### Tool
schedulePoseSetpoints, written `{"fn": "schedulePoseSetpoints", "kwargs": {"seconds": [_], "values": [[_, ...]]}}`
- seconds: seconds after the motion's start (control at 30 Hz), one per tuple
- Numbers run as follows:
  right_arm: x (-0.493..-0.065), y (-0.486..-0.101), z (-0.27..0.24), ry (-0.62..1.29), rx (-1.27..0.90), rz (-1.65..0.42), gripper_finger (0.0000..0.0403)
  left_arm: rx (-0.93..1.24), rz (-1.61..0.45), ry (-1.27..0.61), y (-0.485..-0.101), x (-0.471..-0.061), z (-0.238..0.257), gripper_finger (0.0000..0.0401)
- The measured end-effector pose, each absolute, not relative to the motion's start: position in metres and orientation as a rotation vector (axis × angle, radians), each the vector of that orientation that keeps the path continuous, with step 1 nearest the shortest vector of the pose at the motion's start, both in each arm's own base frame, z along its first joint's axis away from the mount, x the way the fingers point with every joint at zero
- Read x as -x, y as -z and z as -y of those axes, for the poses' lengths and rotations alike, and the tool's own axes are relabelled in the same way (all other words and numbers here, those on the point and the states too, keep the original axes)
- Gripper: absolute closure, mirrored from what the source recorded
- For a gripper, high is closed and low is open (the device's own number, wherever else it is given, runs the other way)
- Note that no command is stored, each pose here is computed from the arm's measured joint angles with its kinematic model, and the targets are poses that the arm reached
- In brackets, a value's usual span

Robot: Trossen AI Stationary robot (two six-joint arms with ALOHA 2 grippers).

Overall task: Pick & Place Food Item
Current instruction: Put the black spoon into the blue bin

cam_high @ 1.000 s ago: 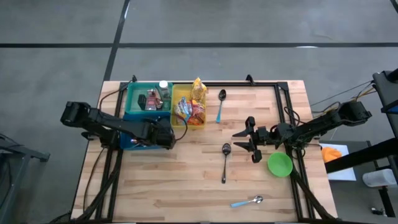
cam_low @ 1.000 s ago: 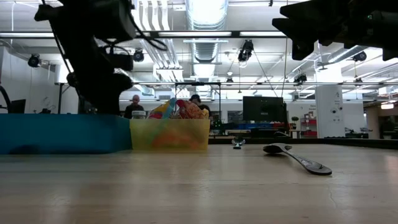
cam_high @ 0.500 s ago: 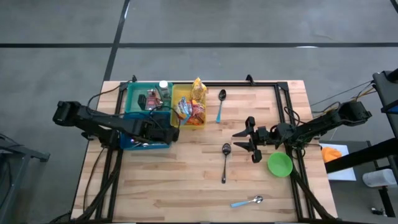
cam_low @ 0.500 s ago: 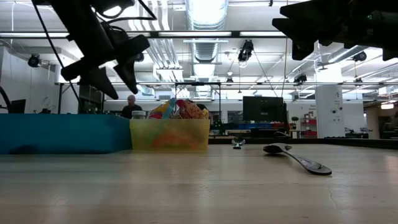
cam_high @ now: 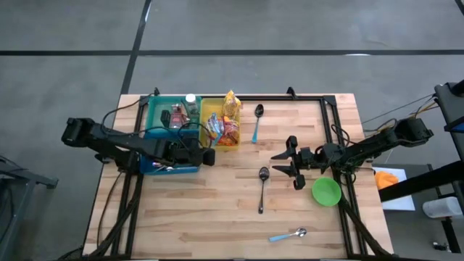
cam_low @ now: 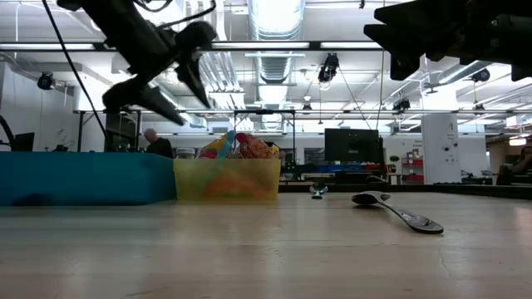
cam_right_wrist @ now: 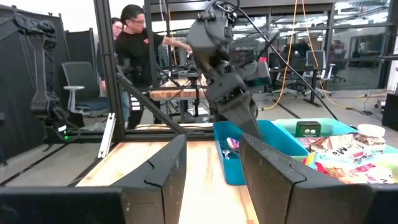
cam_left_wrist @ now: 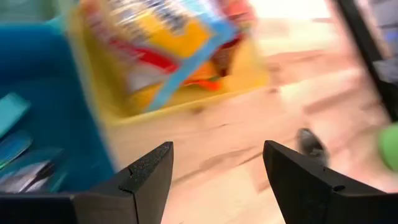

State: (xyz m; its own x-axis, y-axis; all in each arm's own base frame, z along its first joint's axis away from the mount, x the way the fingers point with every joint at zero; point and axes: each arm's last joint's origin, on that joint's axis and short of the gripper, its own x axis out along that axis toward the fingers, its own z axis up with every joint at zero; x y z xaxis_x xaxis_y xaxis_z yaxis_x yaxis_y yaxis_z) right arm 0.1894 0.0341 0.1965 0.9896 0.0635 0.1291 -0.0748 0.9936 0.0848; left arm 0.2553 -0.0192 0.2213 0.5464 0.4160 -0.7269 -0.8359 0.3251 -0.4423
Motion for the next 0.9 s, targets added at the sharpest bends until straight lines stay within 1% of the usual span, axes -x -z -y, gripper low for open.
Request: {"fn": "schedulePoseSetpoints", "kwargs": {"seconds": [0.13,0.2,0.27,0.37,0.43,0.5,0.9], "values": [[-0.189,-0.196,-0.034,-0.07,-0.091,0.127,0.0256,0.782,-0.52,-0.757,-0.227,-0.264,0.02,0.0148],[-0.189,-0.196,-0.034,-0.07,-0.09,0.127,0.0256,0.684,-0.507,-0.708,-0.23,-0.267,0.02,0.0148],[-0.189,-0.196,-0.034,-0.07,-0.092,0.127,0.0256,0.508,-0.499,-0.65,-0.235,-0.271,0.02,0.0148],[-0.189,-0.196,-0.034,-0.07,-0.09,0.127,0.0256,0.181,-0.528,-0.478,-0.242,-0.278,0.022,0.0148],[-0.189,-0.196,-0.034,-0.07,-0.092,0.127,0.0256,0.036,-0.532,-0.395,-0.245,-0.28,0.024,0.0148],[-0.189,-0.196,-0.034,-0.07,-0.09,0.127,0.0256,0.019,-0.514,-0.363,-0.247,-0.282,0.025,0.0148],[-0.189,-0.197,-0.034,-0.07,-0.09,0.127,0.0256,0.053,-0.487,-0.37,-0.249,-0.283,0.024,0.0148]]}}
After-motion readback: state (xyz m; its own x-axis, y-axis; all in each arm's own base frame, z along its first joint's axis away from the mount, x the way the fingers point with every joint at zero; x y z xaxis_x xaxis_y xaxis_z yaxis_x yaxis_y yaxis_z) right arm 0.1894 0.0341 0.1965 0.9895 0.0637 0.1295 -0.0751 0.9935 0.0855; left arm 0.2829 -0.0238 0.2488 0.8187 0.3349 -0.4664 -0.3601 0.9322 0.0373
